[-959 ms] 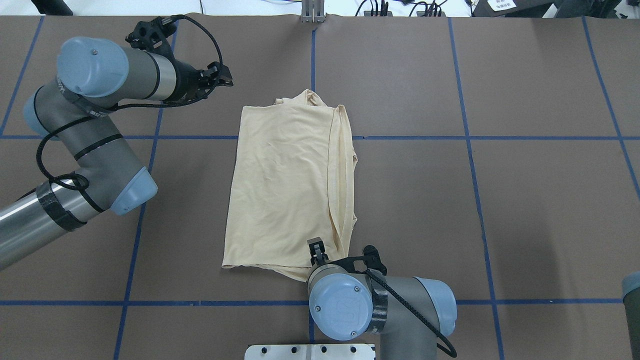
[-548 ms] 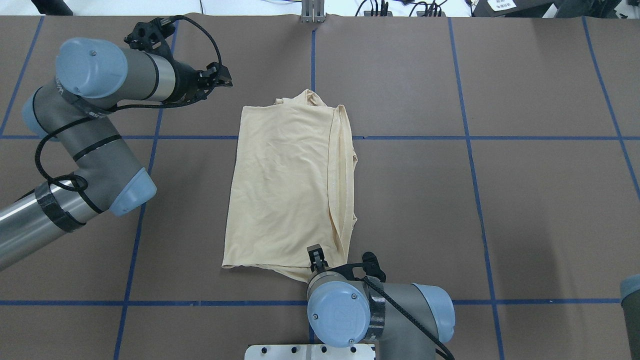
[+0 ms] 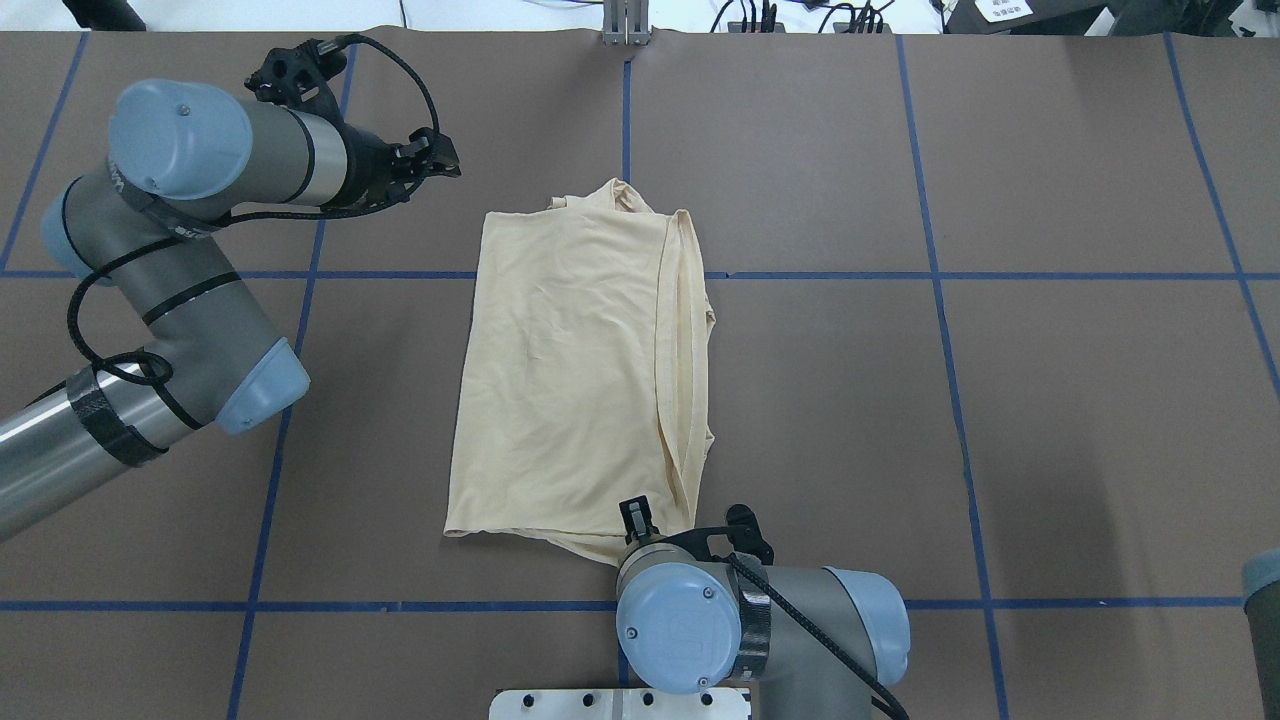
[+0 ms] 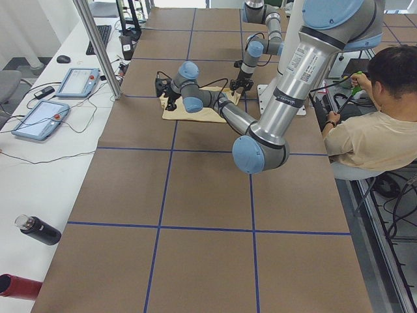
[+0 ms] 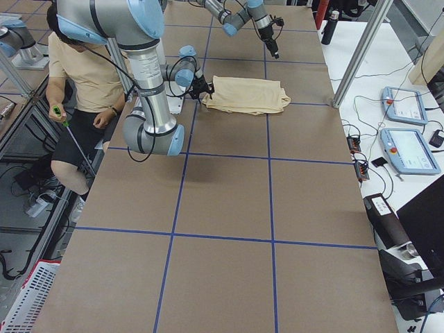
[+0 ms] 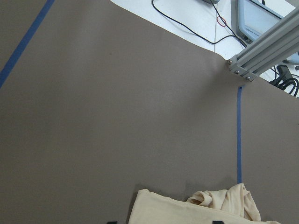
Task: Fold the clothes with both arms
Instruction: 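Lower the right gripper to the shirt's near end and grasp it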
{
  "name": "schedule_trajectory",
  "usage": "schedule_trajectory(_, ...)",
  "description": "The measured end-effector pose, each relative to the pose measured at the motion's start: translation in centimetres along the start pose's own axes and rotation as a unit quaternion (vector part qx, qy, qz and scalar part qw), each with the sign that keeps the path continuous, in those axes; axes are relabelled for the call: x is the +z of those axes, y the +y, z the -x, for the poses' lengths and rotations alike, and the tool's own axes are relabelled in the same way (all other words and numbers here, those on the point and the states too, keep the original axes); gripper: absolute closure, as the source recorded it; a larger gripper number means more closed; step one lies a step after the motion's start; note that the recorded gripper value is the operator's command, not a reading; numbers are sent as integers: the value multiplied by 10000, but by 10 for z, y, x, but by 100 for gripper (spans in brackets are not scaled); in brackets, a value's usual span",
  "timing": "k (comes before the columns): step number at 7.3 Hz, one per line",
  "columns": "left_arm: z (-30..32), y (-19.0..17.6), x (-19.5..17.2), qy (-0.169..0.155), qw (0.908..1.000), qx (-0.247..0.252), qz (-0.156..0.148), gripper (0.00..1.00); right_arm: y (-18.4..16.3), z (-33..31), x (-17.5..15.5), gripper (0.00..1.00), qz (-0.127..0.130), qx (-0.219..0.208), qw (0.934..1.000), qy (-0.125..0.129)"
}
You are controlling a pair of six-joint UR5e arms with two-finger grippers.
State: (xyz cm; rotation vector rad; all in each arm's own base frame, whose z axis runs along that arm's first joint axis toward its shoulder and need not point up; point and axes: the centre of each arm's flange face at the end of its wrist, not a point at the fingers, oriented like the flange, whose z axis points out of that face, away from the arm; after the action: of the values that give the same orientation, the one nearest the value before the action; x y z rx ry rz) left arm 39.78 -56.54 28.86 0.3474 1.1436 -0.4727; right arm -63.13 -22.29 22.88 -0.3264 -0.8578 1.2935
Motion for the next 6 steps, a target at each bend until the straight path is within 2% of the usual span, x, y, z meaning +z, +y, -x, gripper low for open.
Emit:
schedule_trajectory(4, 2, 0, 1, -10, 10000, 0, 7, 26, -3, 1, -5, 100, 44, 8, 10000, -21)
schedule_trajectory(6, 9, 4, -1, -23, 10000, -56, 33, 26, -14, -1, -18, 100, 99, 18, 9999, -43)
